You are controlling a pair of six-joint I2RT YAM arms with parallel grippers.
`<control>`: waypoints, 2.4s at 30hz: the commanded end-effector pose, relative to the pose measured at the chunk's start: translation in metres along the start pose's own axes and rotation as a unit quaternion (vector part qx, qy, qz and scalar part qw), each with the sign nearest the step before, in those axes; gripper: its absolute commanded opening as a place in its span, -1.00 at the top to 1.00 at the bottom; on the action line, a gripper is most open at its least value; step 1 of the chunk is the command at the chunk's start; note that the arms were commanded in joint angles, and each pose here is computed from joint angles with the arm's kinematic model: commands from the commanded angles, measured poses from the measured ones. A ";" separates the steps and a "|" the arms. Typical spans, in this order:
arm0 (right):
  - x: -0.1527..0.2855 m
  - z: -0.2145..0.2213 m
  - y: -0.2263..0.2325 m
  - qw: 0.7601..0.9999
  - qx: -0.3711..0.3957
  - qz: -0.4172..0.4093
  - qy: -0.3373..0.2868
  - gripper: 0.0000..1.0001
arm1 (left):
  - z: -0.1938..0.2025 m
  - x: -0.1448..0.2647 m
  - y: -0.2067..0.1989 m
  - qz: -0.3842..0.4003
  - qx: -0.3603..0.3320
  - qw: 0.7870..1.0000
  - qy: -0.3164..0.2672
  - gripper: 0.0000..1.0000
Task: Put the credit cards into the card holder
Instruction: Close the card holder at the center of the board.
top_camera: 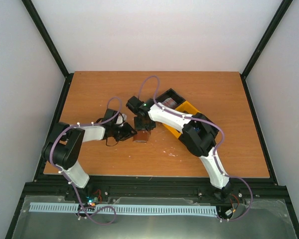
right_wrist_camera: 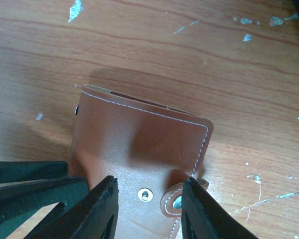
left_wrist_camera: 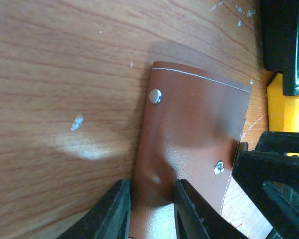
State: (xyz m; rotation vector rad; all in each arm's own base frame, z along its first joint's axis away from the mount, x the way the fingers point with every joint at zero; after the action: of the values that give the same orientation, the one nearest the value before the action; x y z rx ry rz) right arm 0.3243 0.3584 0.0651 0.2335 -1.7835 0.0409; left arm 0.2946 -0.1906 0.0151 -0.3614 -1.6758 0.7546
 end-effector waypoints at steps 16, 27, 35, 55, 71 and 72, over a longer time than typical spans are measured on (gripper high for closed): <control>-0.009 0.014 -0.017 0.996 -0.024 0.085 0.012 0.59 | 0.083 -0.003 0.128 -0.242 0.081 0.962 0.099 0.42; 0.002 0.009 -0.017 0.996 -0.029 0.081 -0.003 0.94 | 0.082 -0.004 0.127 -0.239 0.077 0.963 0.099 0.42; 0.016 0.006 -0.017 0.996 -0.021 0.080 -0.022 0.94 | 0.081 -0.009 0.121 -0.220 0.075 0.966 0.108 0.36; 0.000 0.008 0.023 0.999 0.011 -0.039 -0.006 0.94 | 0.084 -0.015 0.118 -0.202 0.085 0.969 0.118 0.44; -0.001 0.001 0.005 0.999 -0.024 0.006 -0.033 0.88 | 0.084 -0.014 0.118 -0.202 0.079 0.969 0.119 0.45; -0.002 0.001 0.005 0.999 -0.024 0.005 -0.031 0.85 | 0.084 -0.014 0.118 -0.201 0.078 0.969 0.119 0.45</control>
State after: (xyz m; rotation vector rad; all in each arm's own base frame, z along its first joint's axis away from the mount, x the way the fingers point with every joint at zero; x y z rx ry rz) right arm 0.3180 0.3561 0.0485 0.1845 -1.7928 0.0439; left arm 0.3022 -0.1991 0.0144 -0.4292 -1.6804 0.7755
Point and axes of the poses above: each gripper's point midway between its finger pads, its own x axis back along the fingers, its own y axis along the line the jaws close on, z = x × y, the point moved 1 cm from there along x, back along the fingers
